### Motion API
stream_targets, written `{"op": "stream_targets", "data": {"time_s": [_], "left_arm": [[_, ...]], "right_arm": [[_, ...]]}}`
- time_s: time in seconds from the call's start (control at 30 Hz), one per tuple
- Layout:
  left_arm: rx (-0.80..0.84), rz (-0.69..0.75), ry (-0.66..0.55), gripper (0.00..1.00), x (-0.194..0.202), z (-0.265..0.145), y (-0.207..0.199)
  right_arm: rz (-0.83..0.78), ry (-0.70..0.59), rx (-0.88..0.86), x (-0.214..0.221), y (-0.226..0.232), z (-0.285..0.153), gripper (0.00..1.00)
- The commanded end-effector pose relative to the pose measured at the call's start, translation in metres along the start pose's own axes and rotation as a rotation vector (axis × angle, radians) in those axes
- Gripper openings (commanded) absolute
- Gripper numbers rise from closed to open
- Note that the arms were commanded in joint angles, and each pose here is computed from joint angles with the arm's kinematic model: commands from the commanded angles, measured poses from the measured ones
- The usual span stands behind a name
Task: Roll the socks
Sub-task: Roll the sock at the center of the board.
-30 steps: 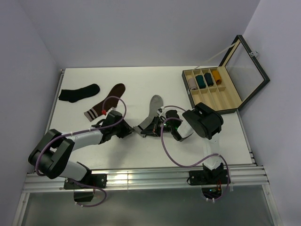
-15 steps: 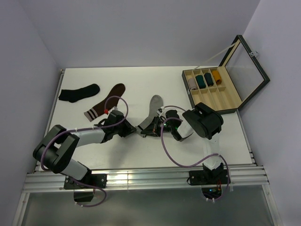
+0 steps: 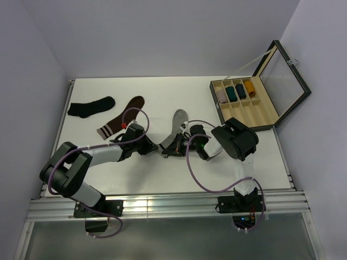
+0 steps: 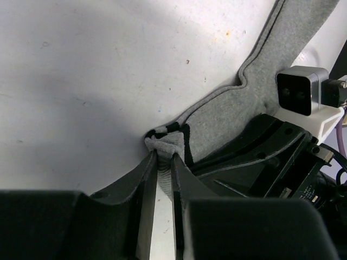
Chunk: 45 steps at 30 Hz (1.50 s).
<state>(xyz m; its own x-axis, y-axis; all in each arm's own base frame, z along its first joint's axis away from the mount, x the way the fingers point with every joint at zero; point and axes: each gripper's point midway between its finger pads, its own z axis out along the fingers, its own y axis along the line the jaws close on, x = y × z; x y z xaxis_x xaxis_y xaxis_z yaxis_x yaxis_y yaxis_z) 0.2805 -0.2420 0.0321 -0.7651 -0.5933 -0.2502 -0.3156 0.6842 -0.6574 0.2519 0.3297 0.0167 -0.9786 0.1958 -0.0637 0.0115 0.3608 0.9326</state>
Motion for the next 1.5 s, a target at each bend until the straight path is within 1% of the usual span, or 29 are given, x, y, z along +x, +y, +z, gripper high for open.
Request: {"op": "stream_targets", "data": {"time_s": [0.0,0.2,0.33,0.47,0.53,0.67,0.77,1.13,1.47], "left_arm": [[0.048,0.013,-0.023,0.21,-0.010,-0.004,-0.026],[0.052,0.024,-0.041,0.23,-0.013,-0.010,-0.029],[0.059,0.012,-0.025,0.24,-0.010,-0.008,-0.029],[0.068,0.003,-0.027,0.29,-0.010,-0.010,-0.031],[0.069,0.002,-0.028,0.29,-0.010,-0.010,-0.031],[0.072,0.005,-0.037,0.23,-0.013,-0.012,-0.034],[0.090,0.005,-0.042,0.22,-0.015,-0.014,-0.040],[0.106,0.001,-0.043,0.27,-0.016,-0.013,-0.044],[0.083,-0.024,-0.039,0.27,-0.015,0.003,-0.040]], "right_arm": [[0.009,-0.009,0.102,-0.001,-0.024,-0.002,0.03],[0.016,-0.004,0.097,-0.002,-0.023,0.001,0.04],[0.011,-0.003,0.102,-0.002,-0.023,0.001,0.04],[0.007,-0.005,0.110,-0.003,-0.024,0.000,0.04],[0.009,-0.002,0.113,-0.002,-0.025,0.000,0.04],[0.013,0.000,0.111,-0.002,-0.025,0.001,0.04],[0.011,0.000,0.111,-0.003,-0.025,0.002,0.04],[0.013,0.002,0.118,-0.001,-0.027,0.001,0.04],[0.010,0.014,0.142,-0.001,-0.031,0.002,0.04]]}}
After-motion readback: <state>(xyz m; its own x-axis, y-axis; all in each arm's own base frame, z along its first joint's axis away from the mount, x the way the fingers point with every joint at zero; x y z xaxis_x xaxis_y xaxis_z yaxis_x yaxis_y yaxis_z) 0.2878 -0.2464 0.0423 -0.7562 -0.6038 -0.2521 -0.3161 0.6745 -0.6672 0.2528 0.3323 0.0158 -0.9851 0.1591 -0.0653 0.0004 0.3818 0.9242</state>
